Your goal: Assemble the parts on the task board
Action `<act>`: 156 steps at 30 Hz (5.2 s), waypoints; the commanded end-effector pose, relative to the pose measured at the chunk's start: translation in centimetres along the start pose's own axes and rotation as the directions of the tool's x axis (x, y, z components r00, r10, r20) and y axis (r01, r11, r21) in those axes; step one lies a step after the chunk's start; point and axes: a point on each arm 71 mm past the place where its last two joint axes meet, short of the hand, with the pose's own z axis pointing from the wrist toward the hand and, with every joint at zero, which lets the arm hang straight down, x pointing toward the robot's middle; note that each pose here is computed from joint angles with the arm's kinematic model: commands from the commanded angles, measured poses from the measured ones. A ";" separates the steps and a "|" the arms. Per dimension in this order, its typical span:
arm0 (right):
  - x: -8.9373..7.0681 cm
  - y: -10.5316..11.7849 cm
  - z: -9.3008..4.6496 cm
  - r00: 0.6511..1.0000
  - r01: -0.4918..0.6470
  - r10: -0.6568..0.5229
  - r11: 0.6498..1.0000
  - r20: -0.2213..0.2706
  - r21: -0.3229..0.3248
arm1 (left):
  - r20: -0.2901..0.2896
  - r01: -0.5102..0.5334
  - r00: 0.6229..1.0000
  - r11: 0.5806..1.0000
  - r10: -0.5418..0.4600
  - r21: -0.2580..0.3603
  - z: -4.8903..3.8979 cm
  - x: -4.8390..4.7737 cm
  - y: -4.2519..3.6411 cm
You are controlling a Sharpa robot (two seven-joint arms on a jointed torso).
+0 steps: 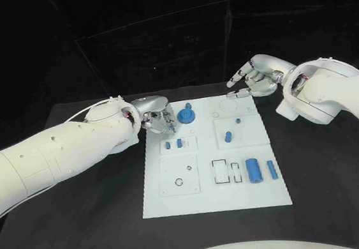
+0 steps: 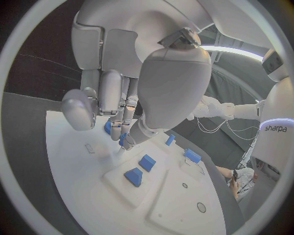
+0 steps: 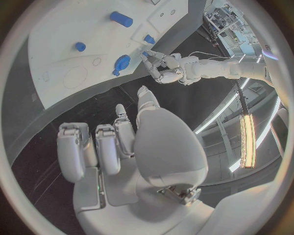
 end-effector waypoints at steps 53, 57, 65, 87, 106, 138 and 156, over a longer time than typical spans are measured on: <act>0.1 0.4 0.1 1.000 -0.002 0.002 1.000 -0.008 -0.014 | -0.077 0.018 0.997 0.999 -0.021 -0.037 1.30 1.16 -0.16; 0.1 0.4 0.2 1.000 -0.002 0.002 1.000 -0.008 -0.014 | -0.078 0.018 0.997 0.999 -0.021 -0.037 1.29 1.17 -0.16; 0.1 0.4 0.2 1.000 -0.002 0.002 1.000 -0.009 -0.013 | -0.076 0.018 0.997 0.999 -0.021 -0.038 1.26 1.15 -0.11; -0.2 -0.3 0.0 0.999 0.039 -0.039 0.999 -0.014 0.008 | -0.019 0.032 0.999 0.997 -0.033 -0.065 0.09 0.54 1.30; 1.6 -1.1 -0.1 0.875 0.481 -0.484 0.873 -0.027 -0.077 | 0.236 0.796 0.484 0.536 -0.843 0.281 -4.92 -2.81 3.52; 5.7 -2.1 0.3 0.816 0.552 -0.561 0.828 -0.142 -0.102 | 0.192 0.883 0.201 0.263 -0.960 0.390 -6.18 -2.65 2.09; 6.4 -1.9 0.5 0.796 0.565 -0.575 0.818 -0.189 -0.108 | 0.207 0.884 0.202 0.269 -0.957 0.381 -6.31 -2.66 2.42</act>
